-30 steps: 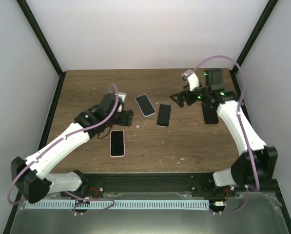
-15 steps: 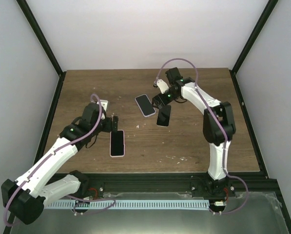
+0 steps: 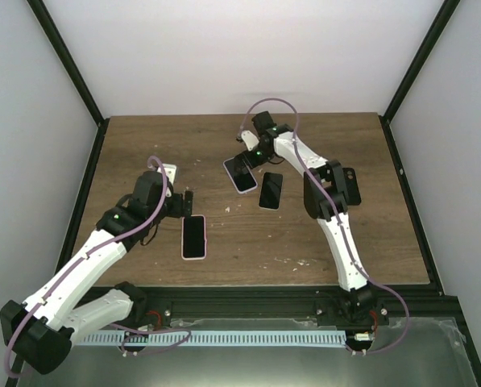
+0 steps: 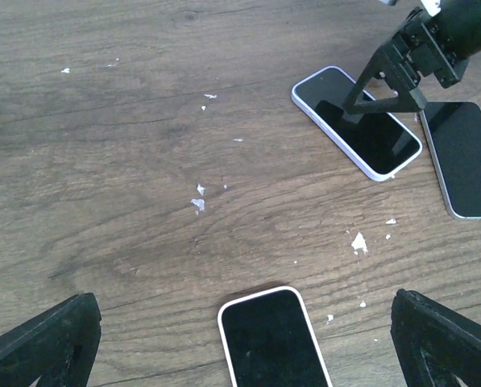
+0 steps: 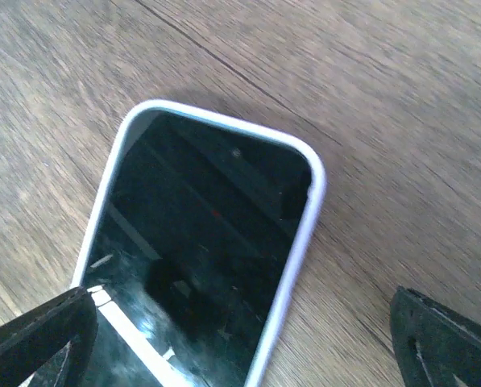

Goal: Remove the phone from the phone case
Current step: Pick up the phone at the center of the board.

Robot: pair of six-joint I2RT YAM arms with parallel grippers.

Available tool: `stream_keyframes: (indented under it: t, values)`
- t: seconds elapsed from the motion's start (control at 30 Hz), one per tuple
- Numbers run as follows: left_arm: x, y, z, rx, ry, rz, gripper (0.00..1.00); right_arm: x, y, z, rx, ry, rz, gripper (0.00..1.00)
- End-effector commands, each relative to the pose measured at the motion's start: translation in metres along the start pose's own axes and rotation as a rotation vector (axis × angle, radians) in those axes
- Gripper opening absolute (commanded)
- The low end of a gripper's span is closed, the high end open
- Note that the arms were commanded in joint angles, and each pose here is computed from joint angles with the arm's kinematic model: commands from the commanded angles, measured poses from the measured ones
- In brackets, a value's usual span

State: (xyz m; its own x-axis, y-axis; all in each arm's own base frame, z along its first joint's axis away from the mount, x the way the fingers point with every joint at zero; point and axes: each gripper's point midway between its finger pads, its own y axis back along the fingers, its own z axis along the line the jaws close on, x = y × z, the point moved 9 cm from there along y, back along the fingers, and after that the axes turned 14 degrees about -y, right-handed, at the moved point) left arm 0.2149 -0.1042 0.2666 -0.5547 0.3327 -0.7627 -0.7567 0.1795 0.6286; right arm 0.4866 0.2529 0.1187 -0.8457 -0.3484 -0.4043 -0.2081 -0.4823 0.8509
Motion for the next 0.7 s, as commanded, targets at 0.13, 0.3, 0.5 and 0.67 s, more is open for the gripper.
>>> stream_keyframes:
  t: [0.13, 0.3, 0.5, 0.67]
  values:
    - [-0.002, 0.000, 0.001, -0.008, -0.010, -0.021, 0.99, 0.019, -0.031, 0.059, -0.090, 0.149, 0.117, 1.00]
    - [-0.002, 0.001, 0.002, -0.010, -0.013, -0.023, 0.99, 0.046, -0.038, 0.091, -0.009, 0.277, 0.177, 1.00]
    - [-0.001, 0.002, 0.003, -0.021, -0.014, -0.027, 0.99, 0.072, -0.031, 0.107, 0.165, 0.341, 0.200, 1.00]
    - [-0.001, 0.001, 0.002, -0.016, -0.014, -0.026, 0.98, 0.082, -0.027, 0.108, 0.172, 0.233, 0.239, 1.00]
